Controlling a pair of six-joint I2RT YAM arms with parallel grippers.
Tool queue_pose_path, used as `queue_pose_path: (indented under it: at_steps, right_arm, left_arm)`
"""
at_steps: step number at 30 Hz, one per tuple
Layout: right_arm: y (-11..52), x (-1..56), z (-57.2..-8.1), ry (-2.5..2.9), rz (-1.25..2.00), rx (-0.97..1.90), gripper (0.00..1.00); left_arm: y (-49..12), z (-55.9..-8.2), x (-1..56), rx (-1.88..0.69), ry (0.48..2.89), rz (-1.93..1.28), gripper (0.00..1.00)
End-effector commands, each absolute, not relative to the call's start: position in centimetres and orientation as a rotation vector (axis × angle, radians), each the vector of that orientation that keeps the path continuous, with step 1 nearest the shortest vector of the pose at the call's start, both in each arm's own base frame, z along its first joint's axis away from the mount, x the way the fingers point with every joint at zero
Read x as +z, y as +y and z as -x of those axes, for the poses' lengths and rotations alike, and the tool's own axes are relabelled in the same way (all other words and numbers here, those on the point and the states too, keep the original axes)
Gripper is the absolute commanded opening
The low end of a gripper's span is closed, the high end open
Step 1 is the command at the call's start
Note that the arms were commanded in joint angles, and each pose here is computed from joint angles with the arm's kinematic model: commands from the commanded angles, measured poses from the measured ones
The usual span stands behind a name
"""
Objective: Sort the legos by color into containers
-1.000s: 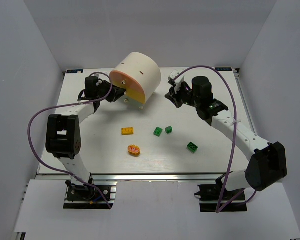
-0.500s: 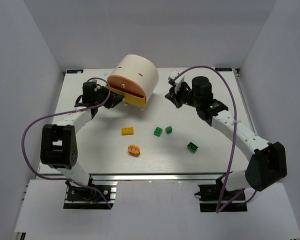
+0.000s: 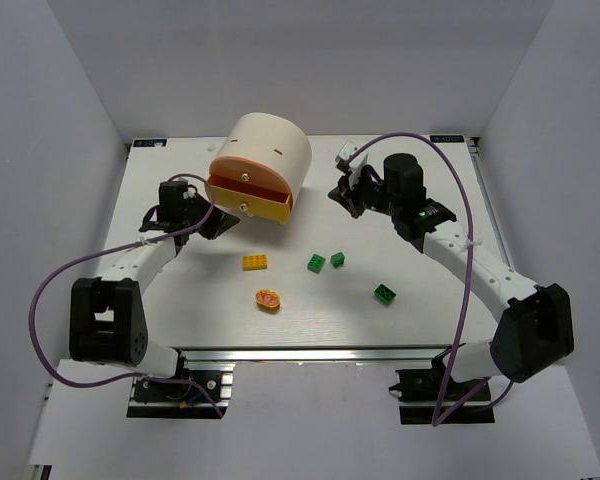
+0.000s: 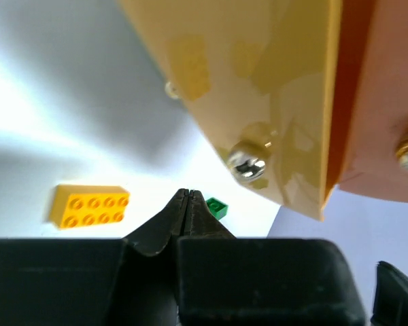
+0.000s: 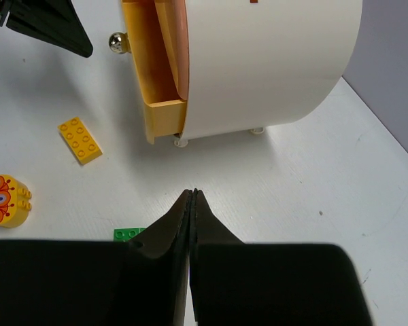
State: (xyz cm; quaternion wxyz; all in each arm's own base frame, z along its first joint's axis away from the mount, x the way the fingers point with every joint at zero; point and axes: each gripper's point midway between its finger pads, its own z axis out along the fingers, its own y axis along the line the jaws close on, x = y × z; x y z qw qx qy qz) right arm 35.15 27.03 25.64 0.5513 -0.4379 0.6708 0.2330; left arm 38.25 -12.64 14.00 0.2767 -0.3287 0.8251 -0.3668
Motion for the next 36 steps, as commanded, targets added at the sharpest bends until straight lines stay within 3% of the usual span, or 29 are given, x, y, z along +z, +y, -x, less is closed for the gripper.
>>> queue_pose_path:
  at_steps: [1,4,7,8,12,21,31,36]
  right_arm:
    - [27.2,26.7,-34.9,1.545,1.039,0.571,0.0]
    - [27.2,26.4,-34.7,1.546,1.05,0.58,0.0]
    - [27.4,26.3,-34.5,1.546,1.06,0.593,0.0]
    - [27.3,26.2,-34.5,1.546,1.062,0.595,0.0]
    - [27.6,26.0,-34.1,1.537,1.087,0.608,0.0]
    - [28.4,25.5,-32.7,1.521,1.163,0.681,0.07]
    - [28.3,26.0,-33.0,1.512,1.157,0.671,0.07]
    - [28.2,25.9,-33.0,1.514,1.157,0.66,0.07]
  left_arm:
    - [-12.0,-36.8,15.0,-0.95,2.221,0.857,0.09]
    - [-12.0,-36.3,15.1,-0.951,2.214,0.847,0.1]
    - [-12.3,-36.0,15.6,-0.992,2.188,0.818,0.34]
    - [-12.5,-35.9,15.8,-1.01,2.176,0.807,0.5]
    - [-13.4,-35.8,18.0,-1.124,2.071,0.728,0.59]
    - [-13.0,-37.5,18.9,-1.118,2.038,0.807,0.56]
    - [-13.9,-40.8,17.7,-1.173,2.012,0.84,0.45]
    - [-14.1,-41.4,17.7,-1.189,2.001,0.828,0.44]
